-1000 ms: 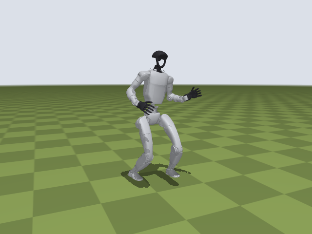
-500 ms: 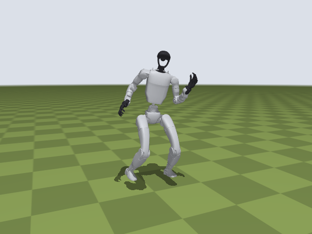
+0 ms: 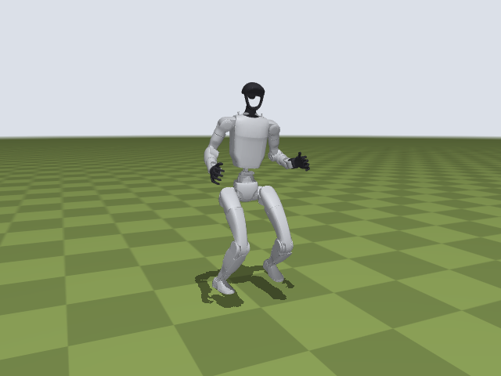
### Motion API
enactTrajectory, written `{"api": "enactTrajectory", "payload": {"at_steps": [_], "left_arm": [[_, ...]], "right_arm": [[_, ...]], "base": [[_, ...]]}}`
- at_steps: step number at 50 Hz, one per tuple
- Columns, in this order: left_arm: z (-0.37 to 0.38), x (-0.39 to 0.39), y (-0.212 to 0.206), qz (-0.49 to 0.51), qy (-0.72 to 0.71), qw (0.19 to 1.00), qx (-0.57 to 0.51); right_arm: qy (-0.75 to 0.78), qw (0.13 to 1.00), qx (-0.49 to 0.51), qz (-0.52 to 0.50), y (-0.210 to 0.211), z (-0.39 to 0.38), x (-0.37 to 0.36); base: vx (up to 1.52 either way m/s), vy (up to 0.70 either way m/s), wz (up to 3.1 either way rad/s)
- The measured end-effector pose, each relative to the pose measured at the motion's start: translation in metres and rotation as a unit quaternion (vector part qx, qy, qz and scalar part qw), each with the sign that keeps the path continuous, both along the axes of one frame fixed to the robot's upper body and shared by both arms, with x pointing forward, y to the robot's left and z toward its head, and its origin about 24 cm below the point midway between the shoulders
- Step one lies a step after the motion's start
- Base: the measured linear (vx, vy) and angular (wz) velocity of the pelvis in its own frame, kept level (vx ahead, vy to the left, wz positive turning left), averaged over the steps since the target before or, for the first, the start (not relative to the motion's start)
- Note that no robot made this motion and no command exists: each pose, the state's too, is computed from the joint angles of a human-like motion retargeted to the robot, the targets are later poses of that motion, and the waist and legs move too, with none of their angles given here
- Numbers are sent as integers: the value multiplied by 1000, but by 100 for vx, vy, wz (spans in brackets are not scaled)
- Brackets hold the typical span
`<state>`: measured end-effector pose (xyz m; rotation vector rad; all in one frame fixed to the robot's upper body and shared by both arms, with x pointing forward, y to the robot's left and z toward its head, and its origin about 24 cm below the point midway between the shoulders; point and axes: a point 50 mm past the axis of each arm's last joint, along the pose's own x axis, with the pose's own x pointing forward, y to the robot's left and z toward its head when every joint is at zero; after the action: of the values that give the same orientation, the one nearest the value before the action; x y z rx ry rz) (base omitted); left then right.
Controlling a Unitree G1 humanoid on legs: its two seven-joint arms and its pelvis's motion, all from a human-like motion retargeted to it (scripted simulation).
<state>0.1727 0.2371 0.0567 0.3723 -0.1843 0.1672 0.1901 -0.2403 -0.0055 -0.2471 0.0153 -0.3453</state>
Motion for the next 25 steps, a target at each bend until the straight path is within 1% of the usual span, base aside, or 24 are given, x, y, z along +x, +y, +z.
{"api": "enactTrajectory", "payload": {"at_steps": [7, 10, 14, 17, 20, 25], "left_arm": [[-18, -35, 20, 38, 56, 996, 62], [-17, -45, 29, 56, 61, 992, 96], [-21, -55, 36, 82, 75, 987, 119], [-34, -63, 37, 107, 103, 983, 111], [-54, -72, 36, 134, 147, 977, 82], [-86, -91, 33, 174, 221, 959, 21]], "right_arm": [[-10, 992, -107, -68, -45, 14, -11], [-2, 984, -155, -84, -58, 17, -15], [45, 976, -193, -88, -69, 6, -26], [105, 972, -197, -79, -71, -12, -38], [167, 967, -180, -60, -68, -34, -48], [242, 960, -139, -9, -47, -64, -60]], "base": [[-17, -3, -58], [-28, 1, -30], [-37, 1, -10], [-41, 2, 14], [-42, 4, 30], [-42, 5, 22]]}}
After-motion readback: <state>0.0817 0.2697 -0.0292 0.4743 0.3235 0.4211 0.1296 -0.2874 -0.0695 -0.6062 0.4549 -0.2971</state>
